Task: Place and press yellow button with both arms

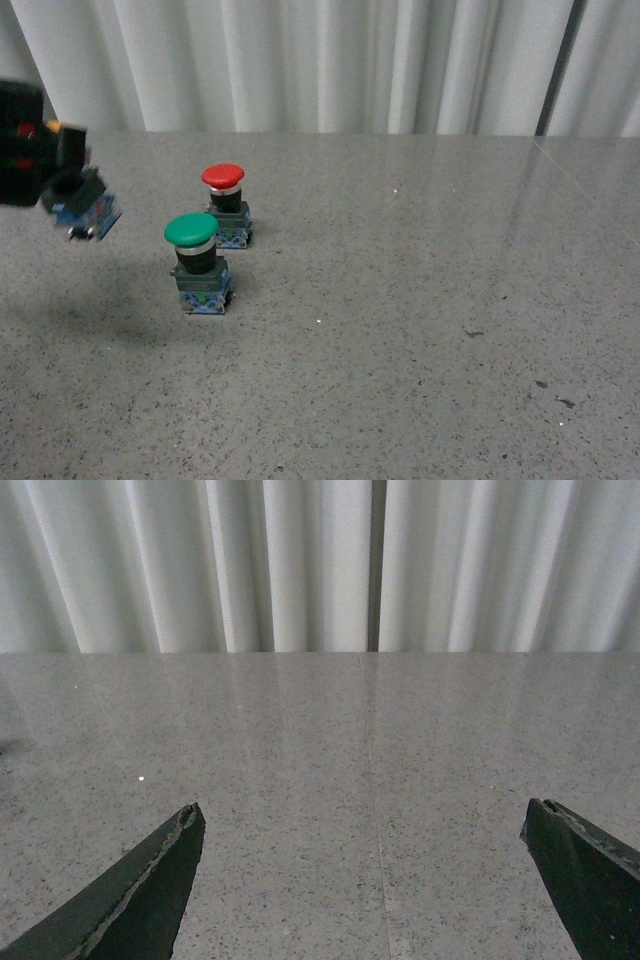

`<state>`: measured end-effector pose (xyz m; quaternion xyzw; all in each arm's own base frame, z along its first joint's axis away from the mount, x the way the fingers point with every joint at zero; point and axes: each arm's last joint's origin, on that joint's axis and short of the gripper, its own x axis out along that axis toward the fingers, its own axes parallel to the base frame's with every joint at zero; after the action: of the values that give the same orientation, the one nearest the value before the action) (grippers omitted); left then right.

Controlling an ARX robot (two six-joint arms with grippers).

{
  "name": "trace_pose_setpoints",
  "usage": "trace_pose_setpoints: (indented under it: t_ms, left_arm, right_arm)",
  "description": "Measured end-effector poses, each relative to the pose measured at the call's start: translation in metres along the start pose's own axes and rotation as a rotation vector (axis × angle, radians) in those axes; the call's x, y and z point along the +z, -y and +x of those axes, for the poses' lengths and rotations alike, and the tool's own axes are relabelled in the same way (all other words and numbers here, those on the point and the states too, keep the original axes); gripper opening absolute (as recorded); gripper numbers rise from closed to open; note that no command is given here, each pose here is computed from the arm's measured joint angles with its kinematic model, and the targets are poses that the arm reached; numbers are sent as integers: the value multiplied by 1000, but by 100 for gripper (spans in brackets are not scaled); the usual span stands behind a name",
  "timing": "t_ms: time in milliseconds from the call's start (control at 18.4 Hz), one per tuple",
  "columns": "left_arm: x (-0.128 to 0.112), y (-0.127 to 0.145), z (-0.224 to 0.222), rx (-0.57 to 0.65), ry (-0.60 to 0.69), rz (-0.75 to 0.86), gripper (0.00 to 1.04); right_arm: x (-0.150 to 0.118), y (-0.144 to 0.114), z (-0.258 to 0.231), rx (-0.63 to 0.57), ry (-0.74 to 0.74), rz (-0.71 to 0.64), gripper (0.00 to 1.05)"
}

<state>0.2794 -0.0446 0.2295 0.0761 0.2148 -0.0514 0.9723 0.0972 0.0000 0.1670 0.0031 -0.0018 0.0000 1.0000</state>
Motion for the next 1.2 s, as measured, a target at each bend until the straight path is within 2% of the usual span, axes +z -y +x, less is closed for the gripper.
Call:
trace_pose_setpoints:
  t_ms: [163,272,381,436,490,872,1199]
  left_arm:
    - [47,47,-11,-102,127,-6,37]
    - [63,82,-11,-174,159,-24,37]
    - [62,119,0,-236,133,-51,37]
    - [51,147,10,-269,82,-74,37]
    - [45,161,16,-282,54,-91,37]
    - [21,190,59,-226,-32,-118,37]
    - [15,178,85,-172,-84,-123,37]
  right_arm:
    - [0,0,0,0,0,0,98]
    - [0,0,0,0,0,0,98]
    - [0,0,0,0,0,0,98]
    - [0,0,0,0,0,0,98]
    - [0,0,0,0,0,0,98]
    - [0,0,0,0,0,0,98]
    - [0,0,0,0,0,0,98]
